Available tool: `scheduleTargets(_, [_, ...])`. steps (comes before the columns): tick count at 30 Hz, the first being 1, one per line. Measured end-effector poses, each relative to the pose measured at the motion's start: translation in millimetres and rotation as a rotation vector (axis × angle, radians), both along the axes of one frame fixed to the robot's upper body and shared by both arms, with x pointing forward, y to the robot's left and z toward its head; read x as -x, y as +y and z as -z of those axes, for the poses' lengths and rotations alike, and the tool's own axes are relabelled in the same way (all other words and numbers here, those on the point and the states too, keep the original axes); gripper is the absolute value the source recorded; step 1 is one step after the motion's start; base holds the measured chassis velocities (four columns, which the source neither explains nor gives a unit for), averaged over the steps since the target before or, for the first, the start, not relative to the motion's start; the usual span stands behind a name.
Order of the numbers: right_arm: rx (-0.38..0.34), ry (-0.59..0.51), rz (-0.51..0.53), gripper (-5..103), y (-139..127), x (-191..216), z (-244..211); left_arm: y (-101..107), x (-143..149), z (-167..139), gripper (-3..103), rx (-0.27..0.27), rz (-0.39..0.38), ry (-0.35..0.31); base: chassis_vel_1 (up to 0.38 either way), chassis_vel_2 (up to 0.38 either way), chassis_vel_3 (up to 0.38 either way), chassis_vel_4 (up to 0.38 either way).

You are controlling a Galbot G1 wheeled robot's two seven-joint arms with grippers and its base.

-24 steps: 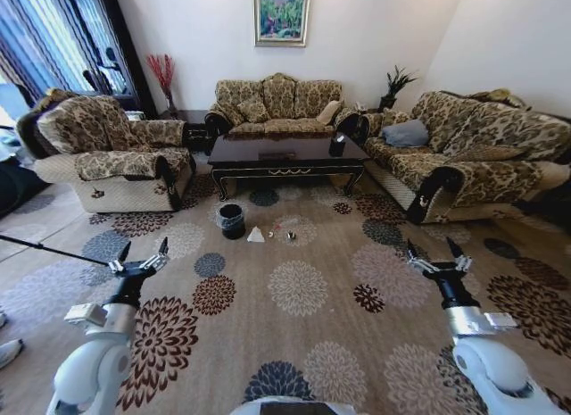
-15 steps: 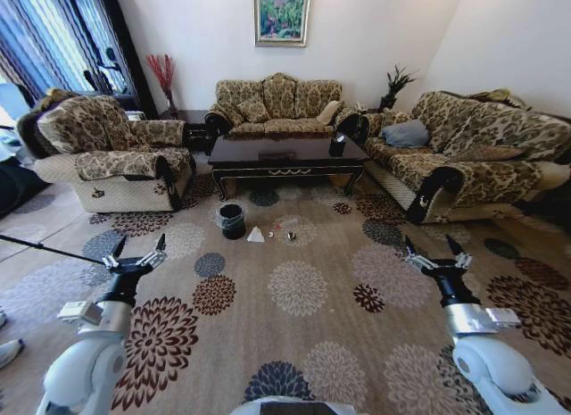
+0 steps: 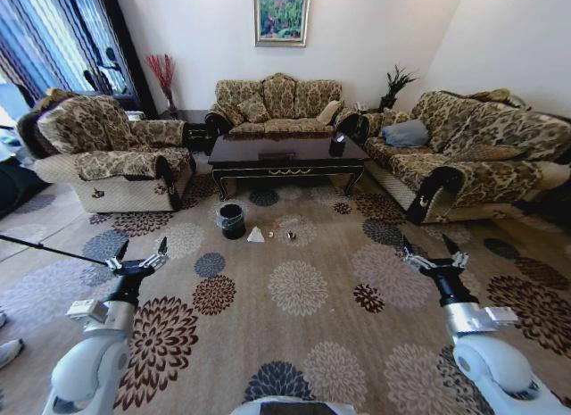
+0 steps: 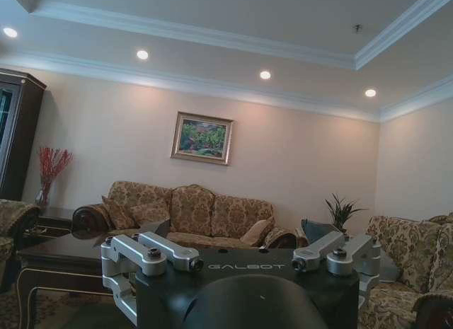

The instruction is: Move to the front of the table and pick up the trash from the floor, then place it into the trash bin.

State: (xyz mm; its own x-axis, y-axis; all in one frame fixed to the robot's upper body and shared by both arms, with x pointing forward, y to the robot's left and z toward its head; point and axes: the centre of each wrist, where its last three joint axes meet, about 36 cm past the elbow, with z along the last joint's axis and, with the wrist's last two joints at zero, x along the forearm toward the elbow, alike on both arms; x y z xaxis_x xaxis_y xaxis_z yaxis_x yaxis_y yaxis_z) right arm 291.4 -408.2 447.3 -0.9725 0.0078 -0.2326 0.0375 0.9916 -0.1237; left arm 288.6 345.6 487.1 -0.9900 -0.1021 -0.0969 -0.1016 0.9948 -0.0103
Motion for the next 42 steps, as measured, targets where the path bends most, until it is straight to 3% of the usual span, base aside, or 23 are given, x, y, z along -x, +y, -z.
scheduleTargets(6, [-0.016, -0.042, 0.001, 100, 2.0, -1.2, 1.6, -2.6, 1.9, 3.5, 100, 0.020, -0.006, -0.002, 0.000, 0.000, 0.000, 0.000])
scheduleTargets(22, [-0.007, -0.094, -0.018, 100, 6.8, 5.7, 0.9, -1.3, 5.0, -1.9, 100, 0.009, 0.000, -0.035, 0.000, 0.000, 0.000, 0.000])
scheduleTargets(32, [-0.023, -0.087, 0.016, 100, 2.4, 1.9, 7.2, -3.5, 4.3, -2.4, 100, 0.007, -0.075, 0.016, 0.000, 0.000, 0.000, 0.000])
scheduleTargets(42, [-0.032, -0.077, 0.059, 100, -5.9, -8.9, 11.3, -5.4, 3.4, 2.9, 100, 0.016, -0.079, 0.038, 0.000, 0.000, 0.000, 0.000])
